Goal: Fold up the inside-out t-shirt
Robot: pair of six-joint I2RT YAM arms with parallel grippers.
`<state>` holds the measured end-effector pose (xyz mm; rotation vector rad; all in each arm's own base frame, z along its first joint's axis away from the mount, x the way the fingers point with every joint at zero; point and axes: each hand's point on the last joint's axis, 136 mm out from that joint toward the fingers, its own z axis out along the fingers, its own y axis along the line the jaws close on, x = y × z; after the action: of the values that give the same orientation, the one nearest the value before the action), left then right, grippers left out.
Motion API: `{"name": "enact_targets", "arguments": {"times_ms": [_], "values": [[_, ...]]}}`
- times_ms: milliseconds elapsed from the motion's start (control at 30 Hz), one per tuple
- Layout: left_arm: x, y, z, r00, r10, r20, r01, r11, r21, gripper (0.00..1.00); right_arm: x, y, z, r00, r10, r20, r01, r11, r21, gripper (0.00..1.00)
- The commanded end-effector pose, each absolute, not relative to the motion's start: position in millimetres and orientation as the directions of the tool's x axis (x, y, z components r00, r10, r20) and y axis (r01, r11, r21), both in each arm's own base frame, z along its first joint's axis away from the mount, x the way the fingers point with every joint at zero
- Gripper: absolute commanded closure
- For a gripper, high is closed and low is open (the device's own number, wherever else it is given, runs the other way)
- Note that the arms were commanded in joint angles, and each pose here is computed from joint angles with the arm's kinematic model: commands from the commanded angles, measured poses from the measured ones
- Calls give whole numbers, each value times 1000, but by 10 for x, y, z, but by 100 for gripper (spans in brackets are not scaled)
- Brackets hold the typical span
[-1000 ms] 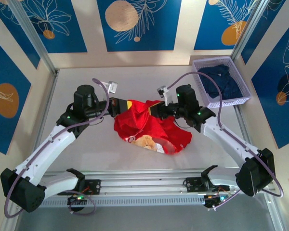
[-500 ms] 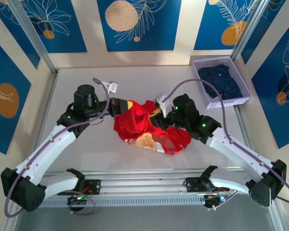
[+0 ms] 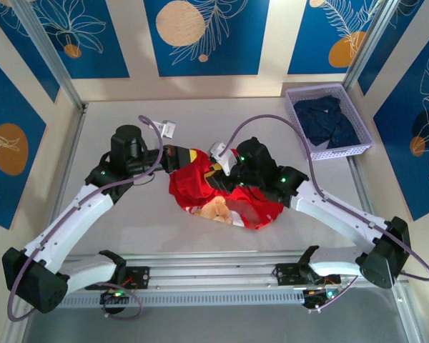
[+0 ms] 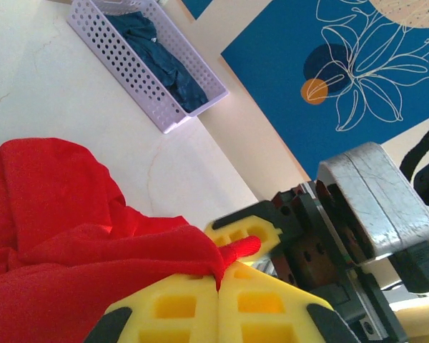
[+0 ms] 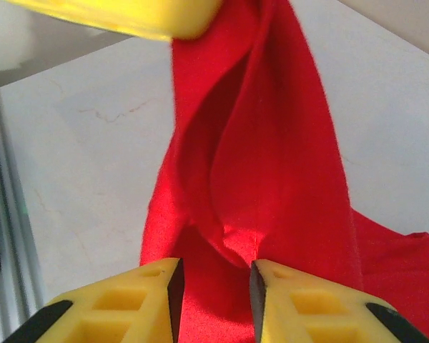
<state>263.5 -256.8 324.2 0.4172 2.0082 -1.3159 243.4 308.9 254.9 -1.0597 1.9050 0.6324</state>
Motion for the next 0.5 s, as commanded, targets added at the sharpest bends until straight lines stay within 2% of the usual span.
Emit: {"name": "enact_targets", "arguments": {"times_ms": [0,267,467], "values": [[2631,-2562,3406,-683,-102,-724,631,417,-654,100,2595,3130,2698,-240,-425,-873,-839,543,-34,66],[2604,-2562,3402,-679,-93,-728,640,411,-649,100,2752,3181,2671,-262,-419,-869,-828,561,-20,65],[2594,-2560,3385,-678,-88,-730,642,412,-647,100,2861,3176,2700,-275,-389,-879,-815,579,-2,79]]}}
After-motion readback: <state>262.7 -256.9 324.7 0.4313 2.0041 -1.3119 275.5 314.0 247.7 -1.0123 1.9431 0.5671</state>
